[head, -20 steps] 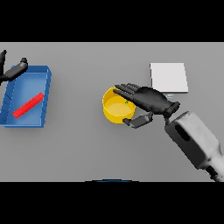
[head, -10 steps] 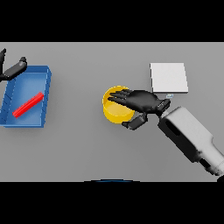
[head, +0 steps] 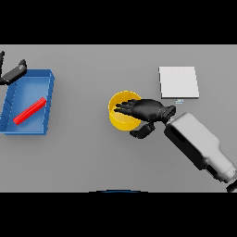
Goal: Pick up the red beaker and tilt it to pour out 1 green nut into yellow bowl. Pick up the yellow bowl and place it on the metallic measuring scale.
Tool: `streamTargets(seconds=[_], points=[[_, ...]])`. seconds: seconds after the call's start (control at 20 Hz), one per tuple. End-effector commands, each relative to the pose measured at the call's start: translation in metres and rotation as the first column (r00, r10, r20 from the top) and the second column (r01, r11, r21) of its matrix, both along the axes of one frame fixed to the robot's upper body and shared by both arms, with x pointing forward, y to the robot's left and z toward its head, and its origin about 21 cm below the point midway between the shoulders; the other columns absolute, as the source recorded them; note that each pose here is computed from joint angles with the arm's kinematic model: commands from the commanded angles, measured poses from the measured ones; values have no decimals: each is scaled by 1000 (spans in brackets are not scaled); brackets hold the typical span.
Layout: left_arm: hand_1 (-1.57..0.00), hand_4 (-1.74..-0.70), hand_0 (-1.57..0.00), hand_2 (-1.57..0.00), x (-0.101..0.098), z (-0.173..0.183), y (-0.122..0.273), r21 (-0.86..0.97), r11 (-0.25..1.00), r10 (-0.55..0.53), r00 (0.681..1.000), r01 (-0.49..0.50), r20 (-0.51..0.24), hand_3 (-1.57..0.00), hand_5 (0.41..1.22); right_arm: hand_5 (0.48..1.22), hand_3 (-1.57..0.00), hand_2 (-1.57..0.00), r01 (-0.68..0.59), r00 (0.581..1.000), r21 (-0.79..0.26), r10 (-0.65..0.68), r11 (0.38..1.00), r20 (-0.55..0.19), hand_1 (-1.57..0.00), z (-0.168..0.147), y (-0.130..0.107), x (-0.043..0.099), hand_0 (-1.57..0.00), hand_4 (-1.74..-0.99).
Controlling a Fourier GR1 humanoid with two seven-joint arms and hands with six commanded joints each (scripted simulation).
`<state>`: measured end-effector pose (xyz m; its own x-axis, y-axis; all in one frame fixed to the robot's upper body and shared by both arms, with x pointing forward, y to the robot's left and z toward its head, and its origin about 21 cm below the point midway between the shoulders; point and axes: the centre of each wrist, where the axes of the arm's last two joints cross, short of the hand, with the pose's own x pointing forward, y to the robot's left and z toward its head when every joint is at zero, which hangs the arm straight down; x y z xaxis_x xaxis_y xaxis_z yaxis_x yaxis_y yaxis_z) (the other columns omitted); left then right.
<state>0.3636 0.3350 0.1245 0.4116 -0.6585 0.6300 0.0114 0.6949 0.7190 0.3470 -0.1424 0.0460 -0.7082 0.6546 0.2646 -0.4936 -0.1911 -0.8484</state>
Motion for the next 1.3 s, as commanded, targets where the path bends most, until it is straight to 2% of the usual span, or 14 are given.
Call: streamTargets(seconds=[0.0, 0.15, 0.25, 0.3, 0.35, 0.45, 0.55, 0.6, 0.65, 0.75, 0.9, 1.15, 1.25], points=[[1, -794, 1, 1, -2, -2, -3, -6, 1000, -10, 1000, 10, -3, 1, 728, 710, -15, -4, -15, 1000, 3, 15, 1000, -6, 1, 0, 4, 1, 1, -1286], [1, -793, 1, 1, -2, -3, -7, -4, 1000, -15, 1000, 15, 4, 1, 730, 738, -60, -27, -14, 1000, 11, 14, 1000, -4, 1, -3, 4, 2, 1, -1293], [1, -793, 1, 1, -1, 2, -6, -5, 1000, -7, 1000, 7, 5, 1, 732, 800, -121, -84, -3, 1000, 14, 4, 1000, -27, -14, -6, 6, 0, 1, -1333], [1, -796, 1, 1, -1, -1, -6, -13, 1000, -3, 1000, 3, -4, 1, 730, 838, -178, -140, -5, 1000, 18, 6, 1000, -23, -69, -3, 3, 2, -68, -1365], [1, -796, 1, 1, -2, -5, -8, -11, 1000, -7, 1000, 7, -5, 1, 730, 875, -243, -204, -4, 1000, 14, 4, 1000, -24, -145, -4, 3, 0, -173, -1396], [1, -793, 1, 1, -2, -4, -11, -4, 1000, -10, 1000, 11, 5, 1, 729, 999, -419, -379, -16, 1000, -5, 16, 1000, -9, -376, -7, 9, -2, -469, -1479], [1, -788, 1, 1, 0, -1, -9, 1, 1000, -1, 1000, 1, 3, 1, 732, 1079, -834, -590, -26, 1000, -9, 26, 1000, -17, -649, -4, 5, 2, -780, -1469], [1, -791, 1, 1, 1, -1, -8, -7, 1000, -3, 1000, 3, -1, 1, 733, 1108, -978, -787, -21, 999, -6, 20, 1000, -25, -806, -4, 4, 2, -938, -1521], [1, -791, 1, 1, 0, -2, -9, -7, 1000, -6, 1000, 6, 3, 1, 735, 1130, -1005, -943, -11, 1000, -13, 11, 1000, -22, -959, -2, 8, 0, -1065, -1561], [1, -793, 1, 1, -2, -3, -6, -9, 1000, -7, 1000, 7, 1, 1, 735, 1163, -1054, -1169, -24, 999, -5, 24, 1000, -29, -1179, -2, 5, 0, -1247, -1621], [1, -791, 1, 1, 0, 0, -8, -4, 1000, -14, 1000, 14, 10, 1, 730, 1191, -1126, -1365, -29, 999, -16, 28, 999, -21, -1370, 1, 7, 1, -1405, -1673], [1, -783, 1, 1, 1, 2, -6, 4, 1000, -7, 1000, 7, 16, 1, 727, 1211, -1350, -1504, 1, 1000, -13, -1, 1000, 7, -1505, 26, -2, 4, -1517, -1711], [1, -785, 1, 1, 1, 4, -2, 5, 1000, -7, 1000, 7, 17, 1, 729, 1215, -1356, -1528, 12, 1000, 5, -12, 1000, -1, -1529, 38, -4, 2, -1536, -1717]])
